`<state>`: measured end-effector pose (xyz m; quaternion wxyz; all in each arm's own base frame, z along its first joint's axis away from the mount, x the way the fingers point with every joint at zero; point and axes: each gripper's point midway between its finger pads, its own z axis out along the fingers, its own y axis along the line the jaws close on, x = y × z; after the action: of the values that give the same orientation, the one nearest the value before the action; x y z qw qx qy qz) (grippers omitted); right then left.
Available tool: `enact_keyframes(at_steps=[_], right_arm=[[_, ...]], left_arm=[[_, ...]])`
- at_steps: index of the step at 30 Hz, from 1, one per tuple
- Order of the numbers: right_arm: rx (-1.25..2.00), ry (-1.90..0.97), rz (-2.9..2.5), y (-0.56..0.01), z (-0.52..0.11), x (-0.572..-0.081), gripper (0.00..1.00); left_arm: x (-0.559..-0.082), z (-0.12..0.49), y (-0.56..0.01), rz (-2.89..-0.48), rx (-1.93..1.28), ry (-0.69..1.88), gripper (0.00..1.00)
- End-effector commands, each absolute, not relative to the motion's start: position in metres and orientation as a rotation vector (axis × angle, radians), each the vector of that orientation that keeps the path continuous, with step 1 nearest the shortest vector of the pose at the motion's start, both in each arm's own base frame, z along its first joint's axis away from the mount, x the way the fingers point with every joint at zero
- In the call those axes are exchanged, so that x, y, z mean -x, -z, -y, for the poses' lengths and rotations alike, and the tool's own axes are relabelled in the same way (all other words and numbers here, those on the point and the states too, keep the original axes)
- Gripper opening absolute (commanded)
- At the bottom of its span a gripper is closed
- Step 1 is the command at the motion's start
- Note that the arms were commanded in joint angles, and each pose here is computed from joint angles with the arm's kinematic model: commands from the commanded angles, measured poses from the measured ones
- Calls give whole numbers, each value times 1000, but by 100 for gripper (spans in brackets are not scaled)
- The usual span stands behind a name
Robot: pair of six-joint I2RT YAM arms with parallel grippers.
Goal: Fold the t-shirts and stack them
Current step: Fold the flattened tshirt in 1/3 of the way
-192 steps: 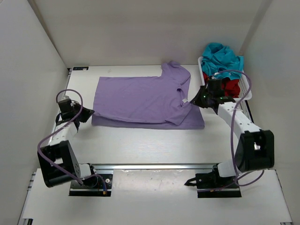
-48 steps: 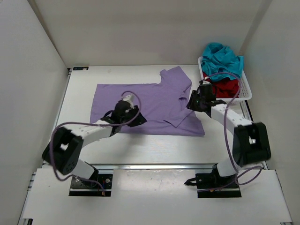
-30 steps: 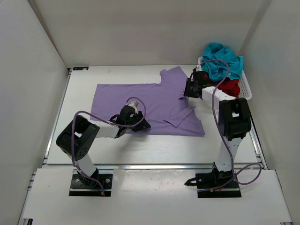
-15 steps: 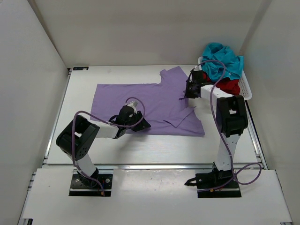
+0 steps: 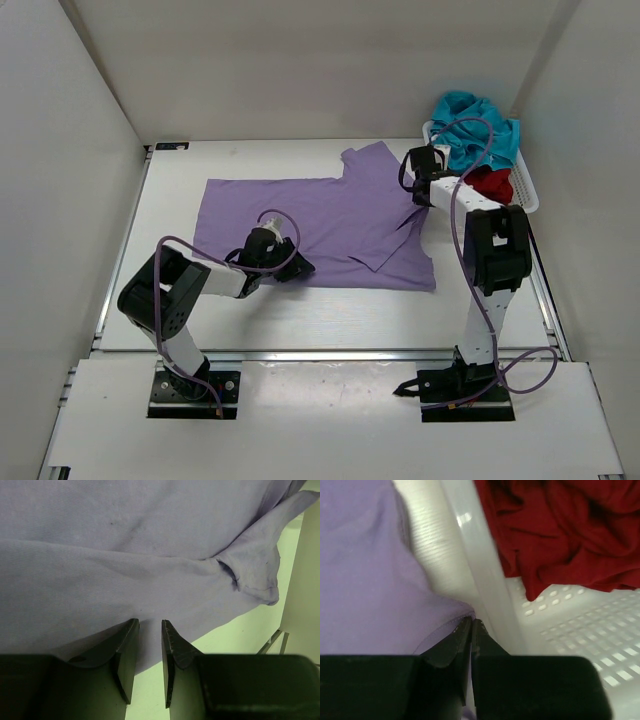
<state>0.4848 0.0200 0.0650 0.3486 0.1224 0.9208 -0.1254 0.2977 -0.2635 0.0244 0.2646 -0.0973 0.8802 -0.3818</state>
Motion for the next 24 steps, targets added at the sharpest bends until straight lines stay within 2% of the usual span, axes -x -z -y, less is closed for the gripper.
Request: enact_keyframes(at_steps=[1,6,7,8,9,11,13,16,18,20,24], right_arm=[[-376,491,-2254,-102,5,-500,0],[-350,603,-2208,-108,6,-501,1],[-355,611,-2207,-109,8,-499,6],[-352,587,-2200,-112,4,-499,16],[-347,573,-2192,-115,1,-499,21],[-315,491,-2193,-122,-12,-497,37],[-299,421,-2200,-129,-25,-498,41],[-264,313,-2231,-133,-42,-493,38],[-268,257,-2271,-127,-52,-481,25],[-275,170,-2330,-112,-64,-455,3],[-223,-84,-2339,-98,-110,-406,0]], left_arm=[[-295,262,-26,-2371,261,1048,36],[-298,255,-32,-2349,299,1055,35],[-297,254,-34,-2345,300,1056,36],[-298,252,-35,-2340,300,1056,36],[-298,253,-37,-2335,305,1063,36],[-297,257,-40,-2333,292,1070,37],[-298,261,-44,-2323,278,1074,36],[-295,263,-43,-2330,268,1084,36],[-297,263,-44,-2324,279,1093,36],[-298,263,-50,-2309,271,1109,36],[-294,266,-54,-2307,235,1093,36]])
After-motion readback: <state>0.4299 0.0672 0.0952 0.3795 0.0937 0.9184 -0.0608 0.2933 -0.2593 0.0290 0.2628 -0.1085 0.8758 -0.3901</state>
